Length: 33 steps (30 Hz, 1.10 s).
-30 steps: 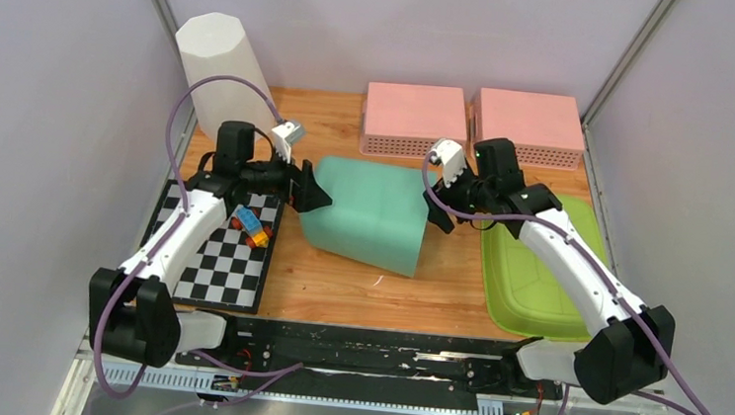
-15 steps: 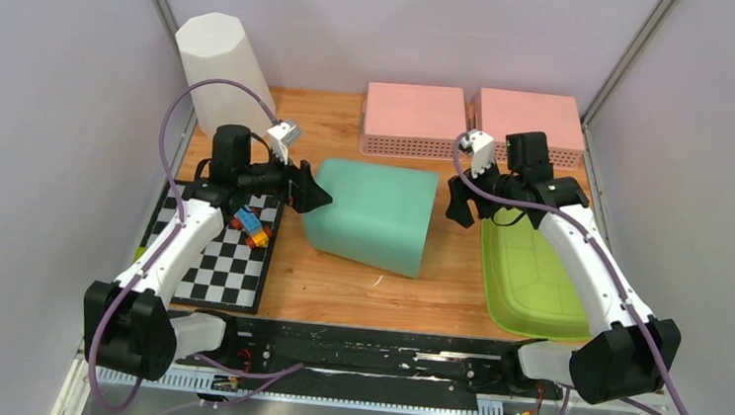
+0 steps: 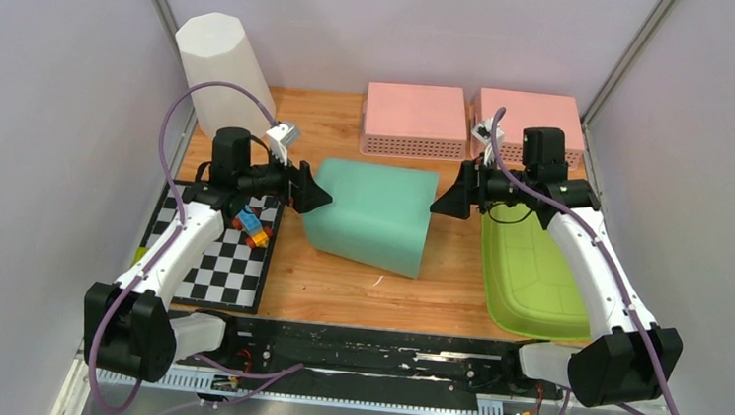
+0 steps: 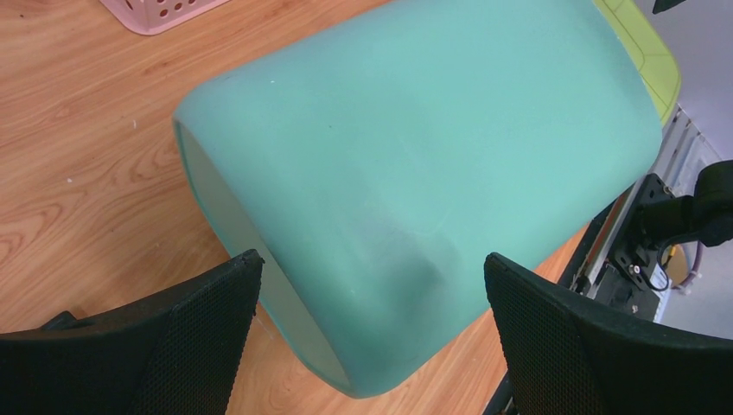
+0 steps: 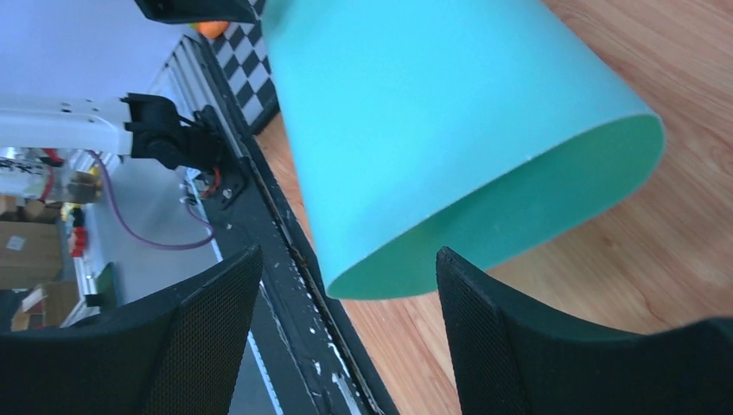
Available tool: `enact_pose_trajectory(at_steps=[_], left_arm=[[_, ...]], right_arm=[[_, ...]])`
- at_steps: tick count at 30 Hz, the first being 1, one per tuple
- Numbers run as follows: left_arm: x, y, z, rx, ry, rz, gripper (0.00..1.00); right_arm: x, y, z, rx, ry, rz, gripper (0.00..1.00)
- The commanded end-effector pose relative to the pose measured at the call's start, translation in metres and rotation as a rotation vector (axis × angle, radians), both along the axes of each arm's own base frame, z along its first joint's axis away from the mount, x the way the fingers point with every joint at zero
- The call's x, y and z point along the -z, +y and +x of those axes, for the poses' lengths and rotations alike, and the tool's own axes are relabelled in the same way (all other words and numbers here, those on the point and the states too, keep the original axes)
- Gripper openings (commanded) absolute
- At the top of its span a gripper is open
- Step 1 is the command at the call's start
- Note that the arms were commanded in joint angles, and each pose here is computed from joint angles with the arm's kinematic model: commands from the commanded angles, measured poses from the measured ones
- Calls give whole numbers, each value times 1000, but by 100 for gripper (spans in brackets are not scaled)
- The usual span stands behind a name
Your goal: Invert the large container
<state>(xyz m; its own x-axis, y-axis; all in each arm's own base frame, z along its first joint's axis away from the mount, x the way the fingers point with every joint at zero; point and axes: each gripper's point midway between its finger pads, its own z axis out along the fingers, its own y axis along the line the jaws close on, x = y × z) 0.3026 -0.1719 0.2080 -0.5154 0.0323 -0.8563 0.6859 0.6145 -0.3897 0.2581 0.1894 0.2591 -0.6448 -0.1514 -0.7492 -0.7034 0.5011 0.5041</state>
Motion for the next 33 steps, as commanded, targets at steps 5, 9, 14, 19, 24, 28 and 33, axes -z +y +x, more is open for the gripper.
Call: enact_pose_trajectory(at_steps=[5, 9, 14, 19, 24, 28, 33], left_arm=[[-7, 2, 10, -18, -2, -23, 100], [-5, 0, 10, -12, 24, -62, 100], [-3, -2, 10, -4, 44, -82, 100], [-1, -7, 9, 19, 82, -114, 100], [-3, -8, 10, 28, 92, -110, 100], [-15, -10, 10, 36, 81, -126, 100], [-27, -11, 8, 41, 72, -147, 100]], right_arm=[[6, 12, 9, 0, 121, 104, 74], [12, 14, 12, 0, 146, 105, 73], [17, 18, 14, -9, 168, 103, 73], [26, 26, 11, -34, 183, 88, 73], [28, 32, 11, -50, 187, 79, 73], [30, 34, 12, -55, 194, 71, 73], [33, 41, 12, -75, 199, 52, 73]])
